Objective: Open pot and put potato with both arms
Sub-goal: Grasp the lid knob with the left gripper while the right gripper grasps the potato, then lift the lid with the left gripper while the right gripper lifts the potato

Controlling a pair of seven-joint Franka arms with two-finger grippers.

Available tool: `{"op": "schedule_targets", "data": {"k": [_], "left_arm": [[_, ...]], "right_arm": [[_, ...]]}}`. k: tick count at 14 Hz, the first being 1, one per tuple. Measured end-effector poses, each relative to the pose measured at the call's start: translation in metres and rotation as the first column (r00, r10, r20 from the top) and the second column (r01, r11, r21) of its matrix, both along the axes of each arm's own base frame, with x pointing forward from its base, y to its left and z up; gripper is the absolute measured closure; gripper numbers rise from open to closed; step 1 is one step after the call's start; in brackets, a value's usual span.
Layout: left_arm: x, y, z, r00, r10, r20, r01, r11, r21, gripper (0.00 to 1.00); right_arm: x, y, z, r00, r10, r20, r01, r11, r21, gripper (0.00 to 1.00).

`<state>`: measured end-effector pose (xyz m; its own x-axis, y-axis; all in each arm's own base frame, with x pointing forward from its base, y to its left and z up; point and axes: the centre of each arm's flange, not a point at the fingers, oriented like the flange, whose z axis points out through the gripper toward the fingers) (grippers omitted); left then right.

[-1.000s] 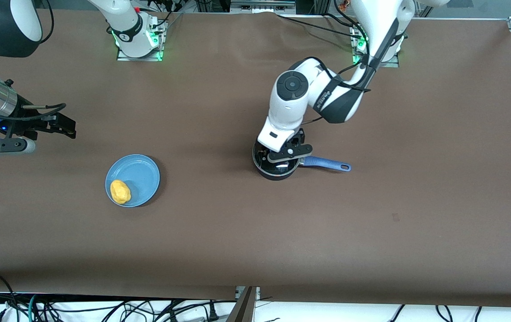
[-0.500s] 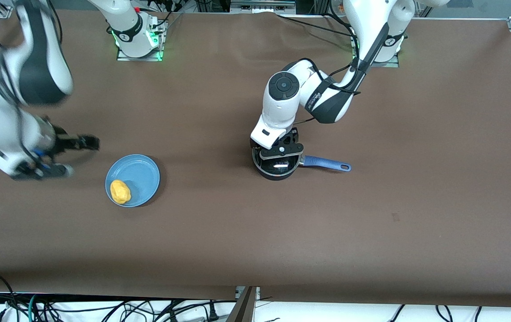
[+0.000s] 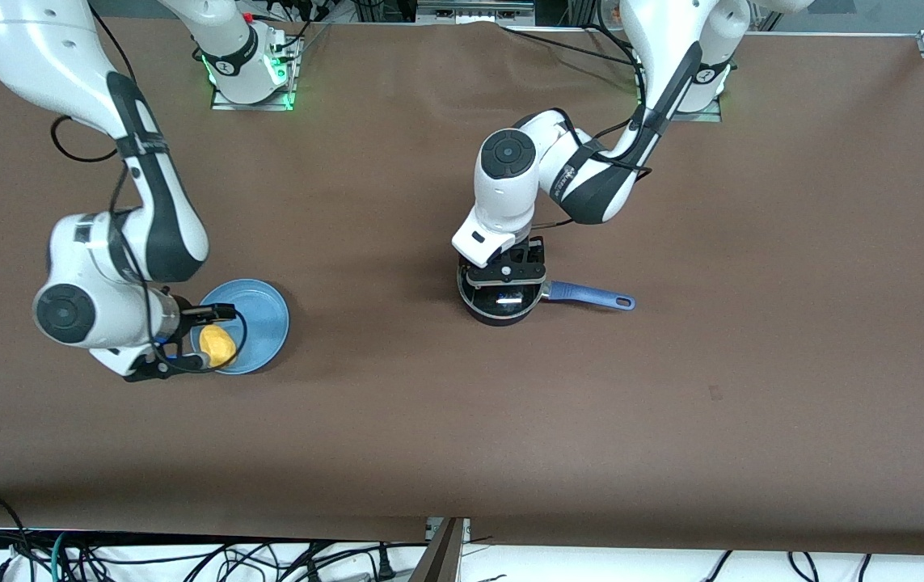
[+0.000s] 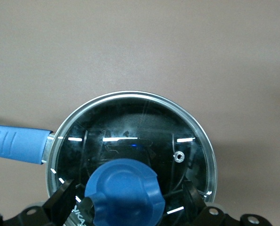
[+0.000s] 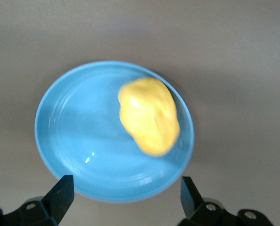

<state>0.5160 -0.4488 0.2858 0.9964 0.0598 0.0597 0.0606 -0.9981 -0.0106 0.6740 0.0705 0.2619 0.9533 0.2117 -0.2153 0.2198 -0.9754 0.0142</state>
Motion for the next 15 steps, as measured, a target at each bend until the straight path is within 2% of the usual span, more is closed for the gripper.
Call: {"op": "schedule_targets", "data": {"k": [4, 5, 6, 7, 9, 12, 14, 15], "left_arm": [[0.001, 0.002, 0.000, 1.000, -0.008, 0.000, 0.008, 1.000, 0.001, 0.00], [0.001, 0.002, 0.000, 1.000, -0.008, 0.000, 0.008, 1.000, 0.001, 0.06], [0.001, 0.002, -0.001, 1.000, -0.008, 0.000, 0.008, 1.000, 0.001, 0.06], [0.001, 0.002, -0.001, 1.000, -0.008, 0.000, 0.008, 1.000, 0.001, 0.12], [0.001, 0.002, 0.000, 1.000, -0.008, 0.001, 0.008, 1.000, 0.000, 0.34], [0.001, 0.002, 0.000, 1.000, -0.008, 0.001, 0.008, 1.000, 0.000, 0.35], [0.002, 0.002, 0.000, 1.000, -0.008, 0.001, 0.008, 1.000, 0.000, 0.35], [0.002, 0.002, 0.001, 1.000, -0.007, 0.003, 0.007, 1.000, -0.002, 0.35]], "right_arm": [[0.006, 0.005, -0.039, 0.995, 0.089, 0.035, -0.087, 0.995, -0.056, 0.00], [0.007, 0.004, -0.042, 0.993, 0.110, 0.039, -0.107, 0.992, -0.065, 0.00], [0.008, 0.004, -0.044, 0.991, 0.125, 0.043, -0.122, 0.990, -0.066, 0.01], [0.008, 0.003, -0.045, 0.990, 0.134, 0.045, -0.131, 0.989, -0.066, 0.03], [0.008, 0.003, -0.048, 0.990, 0.138, 0.043, -0.135, 0.989, -0.066, 0.24], [0.008, 0.002, -0.049, 0.989, 0.139, 0.042, -0.136, 0.989, -0.066, 0.29], [0.009, 0.001, -0.048, 0.989, 0.139, 0.044, -0.136, 0.988, -0.067, 0.43], [0.009, 0.001, -0.048, 0.989, 0.139, 0.044, -0.136, 0.988, -0.067, 0.43]]}}
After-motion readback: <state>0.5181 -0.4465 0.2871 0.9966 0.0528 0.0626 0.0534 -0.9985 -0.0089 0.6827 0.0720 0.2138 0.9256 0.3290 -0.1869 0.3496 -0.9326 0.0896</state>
